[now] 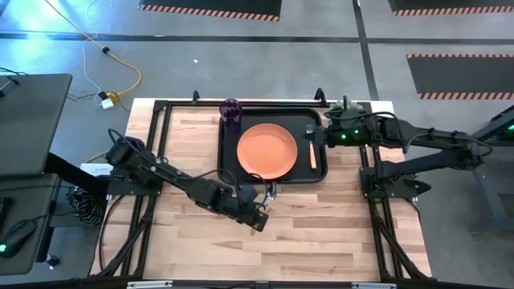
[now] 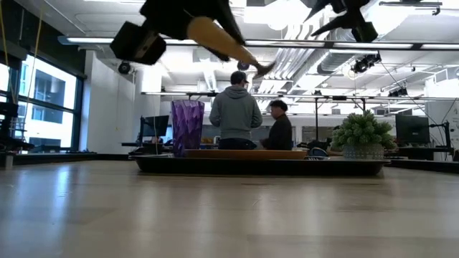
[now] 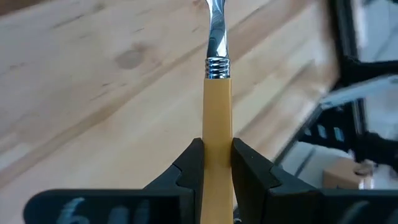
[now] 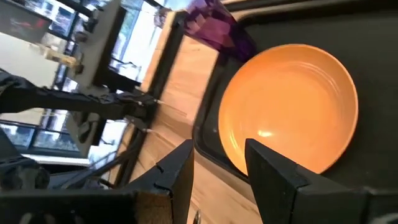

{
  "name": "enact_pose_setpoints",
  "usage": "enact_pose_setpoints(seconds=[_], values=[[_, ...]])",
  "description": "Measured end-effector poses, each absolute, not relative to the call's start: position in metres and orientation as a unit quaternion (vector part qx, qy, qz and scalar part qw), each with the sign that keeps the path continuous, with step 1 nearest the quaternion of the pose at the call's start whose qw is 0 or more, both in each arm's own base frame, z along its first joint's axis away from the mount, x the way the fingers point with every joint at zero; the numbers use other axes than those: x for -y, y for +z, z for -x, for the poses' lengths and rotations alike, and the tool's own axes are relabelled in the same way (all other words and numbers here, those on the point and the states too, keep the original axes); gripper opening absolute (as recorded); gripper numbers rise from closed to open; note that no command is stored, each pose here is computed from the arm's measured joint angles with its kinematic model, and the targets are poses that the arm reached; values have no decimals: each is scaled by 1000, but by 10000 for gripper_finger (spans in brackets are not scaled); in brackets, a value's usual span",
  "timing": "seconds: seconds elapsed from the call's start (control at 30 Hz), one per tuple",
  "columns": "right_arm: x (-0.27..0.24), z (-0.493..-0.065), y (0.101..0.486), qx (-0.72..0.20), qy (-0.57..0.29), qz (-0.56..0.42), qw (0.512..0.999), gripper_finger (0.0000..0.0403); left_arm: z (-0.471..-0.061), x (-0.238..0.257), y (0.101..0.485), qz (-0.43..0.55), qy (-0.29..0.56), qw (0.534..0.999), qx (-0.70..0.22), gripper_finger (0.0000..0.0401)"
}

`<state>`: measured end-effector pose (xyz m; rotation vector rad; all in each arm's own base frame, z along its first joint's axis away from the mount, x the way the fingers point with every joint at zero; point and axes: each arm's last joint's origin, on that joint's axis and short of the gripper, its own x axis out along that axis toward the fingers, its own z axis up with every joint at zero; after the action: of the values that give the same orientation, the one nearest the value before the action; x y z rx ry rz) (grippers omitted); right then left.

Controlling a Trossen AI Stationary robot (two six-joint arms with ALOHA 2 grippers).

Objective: Pick and place plate/cup/fork/spoon on tray
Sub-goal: Put the yellow spoon to the right of the orange plate on the black serving tray

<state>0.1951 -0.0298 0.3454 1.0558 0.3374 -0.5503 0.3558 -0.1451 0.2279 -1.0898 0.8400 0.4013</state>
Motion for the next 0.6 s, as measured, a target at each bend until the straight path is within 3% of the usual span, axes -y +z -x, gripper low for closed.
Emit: enact_pose_setpoints(seconds=[0.6], values=[[28,-204,335,-232,-216,-448,836,135,-368,166,156,548,299,680,-386,52]])
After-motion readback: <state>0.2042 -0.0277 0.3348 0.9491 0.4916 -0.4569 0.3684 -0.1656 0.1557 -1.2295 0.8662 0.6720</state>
